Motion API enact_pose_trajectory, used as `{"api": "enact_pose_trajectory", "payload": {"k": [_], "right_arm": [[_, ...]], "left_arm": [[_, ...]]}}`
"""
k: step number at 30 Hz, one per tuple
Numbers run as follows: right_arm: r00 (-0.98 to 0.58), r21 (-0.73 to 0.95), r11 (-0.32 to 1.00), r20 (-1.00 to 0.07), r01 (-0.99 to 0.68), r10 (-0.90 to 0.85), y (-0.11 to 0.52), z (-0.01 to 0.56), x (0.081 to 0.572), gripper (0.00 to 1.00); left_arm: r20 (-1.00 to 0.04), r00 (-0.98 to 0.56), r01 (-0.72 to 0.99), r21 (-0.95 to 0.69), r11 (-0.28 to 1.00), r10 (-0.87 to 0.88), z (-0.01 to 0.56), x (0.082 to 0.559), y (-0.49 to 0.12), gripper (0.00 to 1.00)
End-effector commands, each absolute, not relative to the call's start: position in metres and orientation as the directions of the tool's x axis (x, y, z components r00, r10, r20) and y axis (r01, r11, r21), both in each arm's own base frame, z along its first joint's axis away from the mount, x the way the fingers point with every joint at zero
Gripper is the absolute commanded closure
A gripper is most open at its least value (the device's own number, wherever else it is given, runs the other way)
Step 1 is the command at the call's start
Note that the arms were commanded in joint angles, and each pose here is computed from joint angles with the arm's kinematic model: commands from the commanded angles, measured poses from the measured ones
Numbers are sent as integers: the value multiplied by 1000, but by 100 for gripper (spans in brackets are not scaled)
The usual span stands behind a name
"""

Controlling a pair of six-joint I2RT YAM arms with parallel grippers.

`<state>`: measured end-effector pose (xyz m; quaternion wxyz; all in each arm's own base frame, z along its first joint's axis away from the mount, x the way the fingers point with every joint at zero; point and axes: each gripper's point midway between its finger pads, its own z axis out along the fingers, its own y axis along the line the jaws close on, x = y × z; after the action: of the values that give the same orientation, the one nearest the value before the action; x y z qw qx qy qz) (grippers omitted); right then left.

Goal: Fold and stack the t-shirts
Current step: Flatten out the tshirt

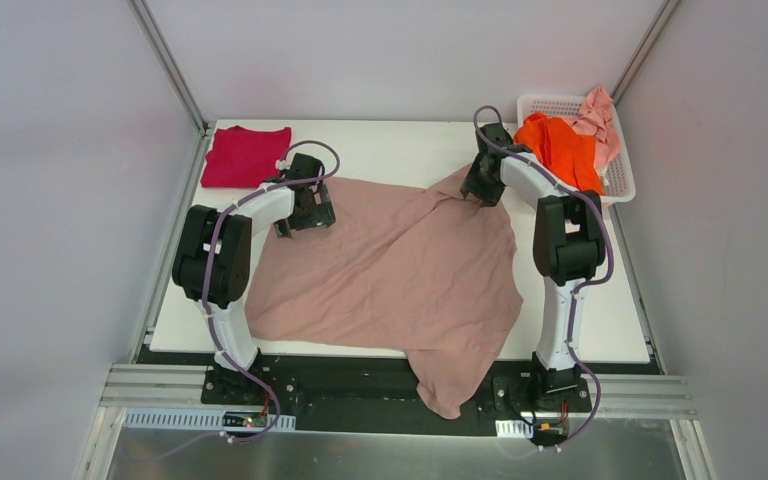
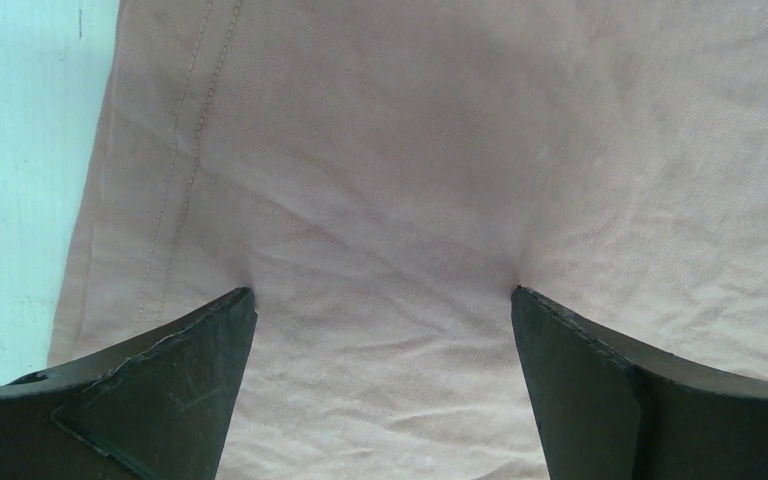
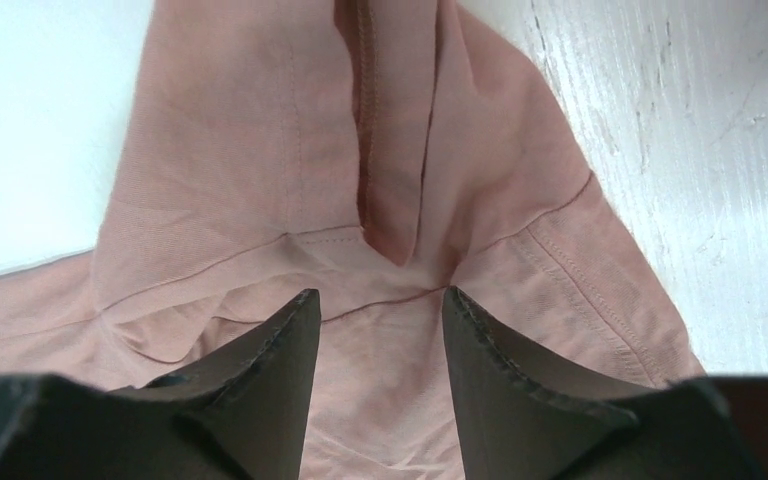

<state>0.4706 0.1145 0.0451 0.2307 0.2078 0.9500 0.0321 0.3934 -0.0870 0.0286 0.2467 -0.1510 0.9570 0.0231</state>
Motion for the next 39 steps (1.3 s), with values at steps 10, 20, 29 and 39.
{"api": "enact_pose_trajectory", "payload": {"k": [10,20,29,39], "right_arm": [[-785,141,930,-501,340,363,116,68,497,51],[-825,108,933,-441,342,353,116,41,489,53],[-813,170,927,-445,335,376,126,51,493,79],[-781,212,918,-482,335,396,129,72,502,100]], "left_arm": [[-487,-824,-327,-9,945,-289,26,394,-80,1],[-495,-820,-325,-10,946,-287,29,395,-80,1],[-496,-819,-324,-14,946,-288,30,397,-81,1],[-498,-818,-319,-23,948,-287,32,399,-83,1]]}}
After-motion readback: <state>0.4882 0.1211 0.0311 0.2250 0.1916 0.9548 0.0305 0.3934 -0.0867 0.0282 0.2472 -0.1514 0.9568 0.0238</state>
